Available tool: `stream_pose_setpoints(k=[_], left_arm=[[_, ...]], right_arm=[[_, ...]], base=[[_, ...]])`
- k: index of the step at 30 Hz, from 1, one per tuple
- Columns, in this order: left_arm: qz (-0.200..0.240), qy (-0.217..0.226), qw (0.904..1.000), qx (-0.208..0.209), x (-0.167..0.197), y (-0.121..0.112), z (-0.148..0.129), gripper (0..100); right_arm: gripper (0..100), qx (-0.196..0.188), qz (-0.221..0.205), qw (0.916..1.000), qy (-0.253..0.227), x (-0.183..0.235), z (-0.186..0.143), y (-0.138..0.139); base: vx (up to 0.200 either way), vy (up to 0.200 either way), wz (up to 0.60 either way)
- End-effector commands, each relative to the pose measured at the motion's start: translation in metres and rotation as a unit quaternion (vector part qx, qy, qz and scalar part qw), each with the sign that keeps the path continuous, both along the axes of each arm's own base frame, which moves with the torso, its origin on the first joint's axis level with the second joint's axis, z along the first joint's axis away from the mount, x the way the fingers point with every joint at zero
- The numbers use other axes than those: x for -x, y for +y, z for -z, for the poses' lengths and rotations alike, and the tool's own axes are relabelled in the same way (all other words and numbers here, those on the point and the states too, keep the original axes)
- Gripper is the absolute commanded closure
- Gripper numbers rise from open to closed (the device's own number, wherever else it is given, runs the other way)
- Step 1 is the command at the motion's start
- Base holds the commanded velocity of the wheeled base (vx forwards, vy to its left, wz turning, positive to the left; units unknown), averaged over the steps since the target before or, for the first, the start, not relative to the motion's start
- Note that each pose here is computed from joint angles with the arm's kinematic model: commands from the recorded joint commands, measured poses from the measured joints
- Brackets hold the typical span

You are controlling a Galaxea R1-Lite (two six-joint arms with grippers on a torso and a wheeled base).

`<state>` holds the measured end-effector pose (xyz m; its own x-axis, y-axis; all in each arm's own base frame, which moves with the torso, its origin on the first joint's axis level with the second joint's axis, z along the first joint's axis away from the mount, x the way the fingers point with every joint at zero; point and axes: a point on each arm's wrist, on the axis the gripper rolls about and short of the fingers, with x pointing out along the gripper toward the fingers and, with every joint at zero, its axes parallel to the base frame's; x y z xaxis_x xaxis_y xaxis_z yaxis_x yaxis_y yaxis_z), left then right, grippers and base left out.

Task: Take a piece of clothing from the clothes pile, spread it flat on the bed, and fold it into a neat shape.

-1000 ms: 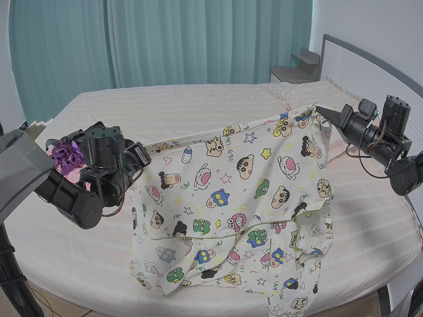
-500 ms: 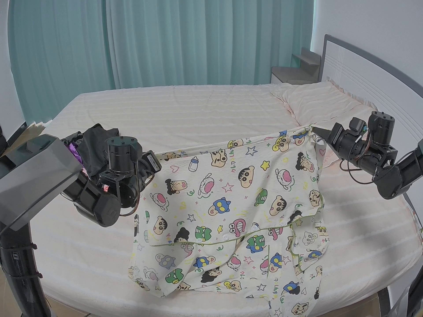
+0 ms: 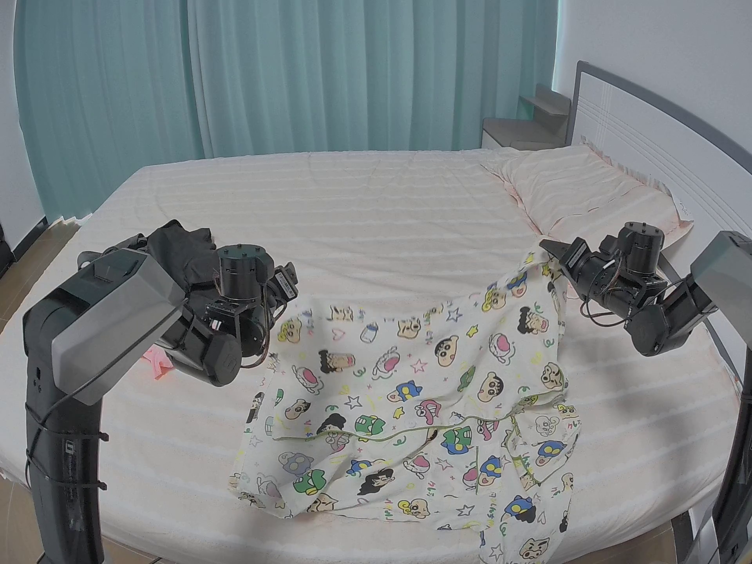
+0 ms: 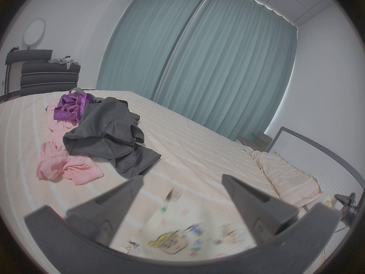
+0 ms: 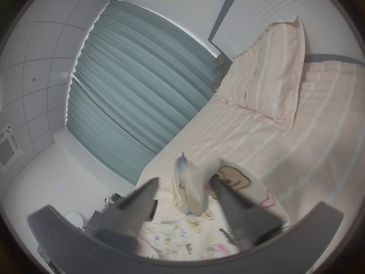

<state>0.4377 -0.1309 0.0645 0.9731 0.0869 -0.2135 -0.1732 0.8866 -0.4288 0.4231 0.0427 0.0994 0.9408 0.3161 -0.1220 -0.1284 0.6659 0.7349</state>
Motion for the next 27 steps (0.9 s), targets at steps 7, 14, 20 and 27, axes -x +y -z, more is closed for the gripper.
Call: stream_pose_setpoints(k=[7,14,20,27], left_arm=[[-0.052,-0.008,0.9986,0.008,-0.024,0.028,0.012,0],[-0.062,-0.012,0.9968,0.048,0.011,0.048,-0.025,0],[-0.024,0.006,0.9959,0.088,0.063,0.055,-0.046,0],[0.005,0.037,0.9902,0.134,0.128,0.059,-0.055,0]], right_arm=[[0,-0.002,0.103,0.9944,0.024,-0.039,0.041,-0.001],[0,0.024,0.111,0.9912,0.067,-0.007,0.046,-0.022],[0,0.091,0.082,0.9856,0.117,0.033,0.064,-0.044],[0,0.093,0.021,0.9815,0.166,0.080,0.080,-0.067]], base=[[0.000,0.000,0.00],[0.000,0.000,0.00],[0.000,0.000,0.00],[0.000,0.000,0.00]])
